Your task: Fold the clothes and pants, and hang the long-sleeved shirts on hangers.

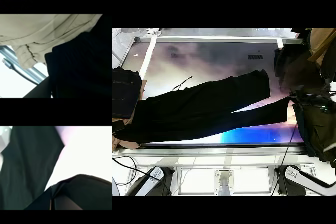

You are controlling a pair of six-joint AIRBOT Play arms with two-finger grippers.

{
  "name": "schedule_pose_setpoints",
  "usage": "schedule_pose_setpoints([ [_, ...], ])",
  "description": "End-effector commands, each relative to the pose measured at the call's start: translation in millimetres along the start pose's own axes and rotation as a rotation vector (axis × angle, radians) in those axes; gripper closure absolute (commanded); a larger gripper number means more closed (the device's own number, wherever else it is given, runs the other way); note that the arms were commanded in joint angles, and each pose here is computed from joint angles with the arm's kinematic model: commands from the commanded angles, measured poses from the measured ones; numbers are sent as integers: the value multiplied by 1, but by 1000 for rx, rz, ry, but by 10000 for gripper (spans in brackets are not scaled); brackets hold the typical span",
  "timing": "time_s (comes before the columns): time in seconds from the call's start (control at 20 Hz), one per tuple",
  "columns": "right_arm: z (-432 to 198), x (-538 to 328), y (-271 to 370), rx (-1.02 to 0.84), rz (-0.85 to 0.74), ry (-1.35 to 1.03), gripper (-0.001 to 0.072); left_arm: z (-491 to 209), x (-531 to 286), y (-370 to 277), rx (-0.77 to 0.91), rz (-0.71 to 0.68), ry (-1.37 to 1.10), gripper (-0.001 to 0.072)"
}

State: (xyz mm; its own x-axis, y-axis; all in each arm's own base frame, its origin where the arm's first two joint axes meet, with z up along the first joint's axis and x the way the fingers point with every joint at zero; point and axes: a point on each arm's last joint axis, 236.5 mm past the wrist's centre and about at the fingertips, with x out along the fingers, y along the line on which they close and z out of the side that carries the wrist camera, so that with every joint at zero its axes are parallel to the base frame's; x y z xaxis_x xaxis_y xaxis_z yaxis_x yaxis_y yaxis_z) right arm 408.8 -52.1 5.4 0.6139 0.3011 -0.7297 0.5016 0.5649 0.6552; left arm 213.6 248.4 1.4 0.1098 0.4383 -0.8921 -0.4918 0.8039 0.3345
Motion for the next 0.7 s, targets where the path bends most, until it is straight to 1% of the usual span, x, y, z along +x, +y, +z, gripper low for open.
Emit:
schedule_pose_setpoints([
  [0.0, 21, 52, -15, 122, -36, -87, 708, -2, 6, -2, 5, -4, 18, 688],
  [0.1, 38, 60, -5, 108, -20, -167, 708, -2, 6, -2, 5, -4, 19, 688],
  [0.15, 45, 60, 4, 66, -10, -195, 693, -2, 6, -2, 4, -4, 19, 688],
  [0.2, 49, 57, 12, 9, -3, -200, 542, -3, 6, -2, 4, -4, 23, 688],
  [0.25, 50, 53, 17, -44, -2, -183, 295, -4, 6, -2, 4, -4, 28, 688],
  [0.3, 50, 46, 18, -99, -14, -146, 224, -6, 6, -2, 4, -5, 35, 688],
  [0.4, 39, 28, 0, -190, -94, -14, 225, -9, 6, -2, 4, -5, 49, 688],
  [0.55, 3, -8, -62, -250, -274, 224, 227, -9, 6, -2, 4, -5, 50, 688],
  [0.65, -17, -18, -88, -259, -318, 312, 227, -9, 6, -3, 2, -9, 50, 688],
])
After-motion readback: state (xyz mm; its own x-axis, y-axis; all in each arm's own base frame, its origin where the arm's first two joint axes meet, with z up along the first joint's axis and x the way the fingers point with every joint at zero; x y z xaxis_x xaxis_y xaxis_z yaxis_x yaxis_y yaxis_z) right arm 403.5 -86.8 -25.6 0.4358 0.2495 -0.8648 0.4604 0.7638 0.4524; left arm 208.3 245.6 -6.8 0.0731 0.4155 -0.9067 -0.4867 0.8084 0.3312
